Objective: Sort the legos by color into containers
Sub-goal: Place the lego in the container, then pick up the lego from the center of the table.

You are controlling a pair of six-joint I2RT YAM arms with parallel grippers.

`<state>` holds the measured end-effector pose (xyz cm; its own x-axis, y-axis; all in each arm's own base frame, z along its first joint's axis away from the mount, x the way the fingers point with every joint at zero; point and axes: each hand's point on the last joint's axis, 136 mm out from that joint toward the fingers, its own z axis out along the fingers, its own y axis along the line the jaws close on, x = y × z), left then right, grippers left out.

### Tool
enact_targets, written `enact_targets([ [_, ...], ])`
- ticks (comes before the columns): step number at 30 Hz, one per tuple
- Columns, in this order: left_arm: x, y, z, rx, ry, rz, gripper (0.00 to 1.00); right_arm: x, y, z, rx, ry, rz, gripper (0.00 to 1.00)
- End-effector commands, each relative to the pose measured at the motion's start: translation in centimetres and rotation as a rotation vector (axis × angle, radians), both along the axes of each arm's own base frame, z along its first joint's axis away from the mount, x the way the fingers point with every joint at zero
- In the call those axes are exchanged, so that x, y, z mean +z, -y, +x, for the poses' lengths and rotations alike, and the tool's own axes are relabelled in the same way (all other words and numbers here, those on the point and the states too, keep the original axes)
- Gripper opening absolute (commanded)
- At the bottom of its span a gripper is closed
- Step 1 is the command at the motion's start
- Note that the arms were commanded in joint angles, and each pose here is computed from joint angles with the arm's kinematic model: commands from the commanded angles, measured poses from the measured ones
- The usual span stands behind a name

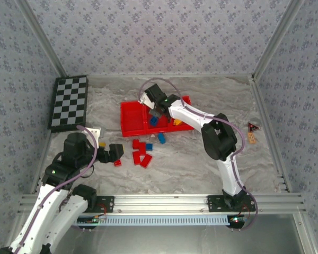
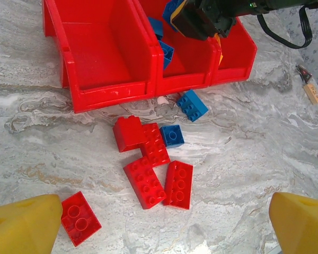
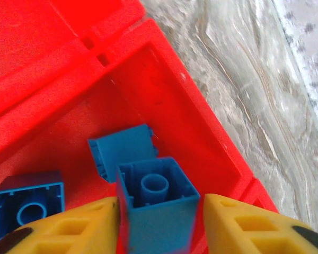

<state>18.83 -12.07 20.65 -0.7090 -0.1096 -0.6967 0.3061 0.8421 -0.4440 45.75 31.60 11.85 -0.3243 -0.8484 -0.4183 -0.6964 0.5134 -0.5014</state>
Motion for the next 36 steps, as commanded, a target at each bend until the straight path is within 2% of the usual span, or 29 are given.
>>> enact_targets([
  [1, -0.2, 0.1, 0.1, -0.006, 0.003, 0.011, 1.0, 1.1, 1.7, 0.9, -0.1, 0.033, -0.029, 0.56],
  [5, -0.4, 0.1, 0.2, -0.008, -0.007, 0.013, 1.0, 2.6, 1.8, 0.2, -0.115, 0.053, -0.009, 0.73],
  [10, -0.5, 0.2, 0.2, -0.009, -0.013, 0.015, 1.0, 5.5, 2.6, -1.1, -0.204, 0.069, 0.055, 0.79],
  [16, -0.6, 0.2, 0.3, -0.008, -0.018, 0.017, 1.0, 7.3, 4.9, -4.7, -0.424, -0.074, 0.275, 0.85],
  [18, -0.6, 0.1, 0.3, -0.007, -0.019, 0.017, 1.0, 7.1, 5.4, -6.3, -0.49, -0.142, 0.38, 0.89],
  [20, -0.6, 0.2, 0.2, -0.011, -0.019, 0.015, 1.0, 7.0, 5.5, -7.9, -0.531, -0.191, 0.504, 0.99],
  [23, -0.6, 0.2, 0.3, -0.01, -0.019, 0.016, 1.0, 6.4, 5.2, -9.9, -0.541, -0.236, 0.657, 0.99],
  [26, -0.6, 0.2, 0.3, -0.011, -0.021, 0.015, 1.0, 4.7, 5.4, -11.7, -0.557, -0.292, 0.698, 1.0],
  [30, -0.7, 0.2, 0.3, -0.011, -0.023, 0.016, 1.0, 1.3, 6.5, -12.8, -0.612, -0.327, 0.656, 0.99],
  [36, -0.6, 0.2, 0.3, -0.01, -0.021, 0.014, 1.0, -2.2, 4.9, -14.2, -0.555, -0.392, 0.583, 0.93],
])
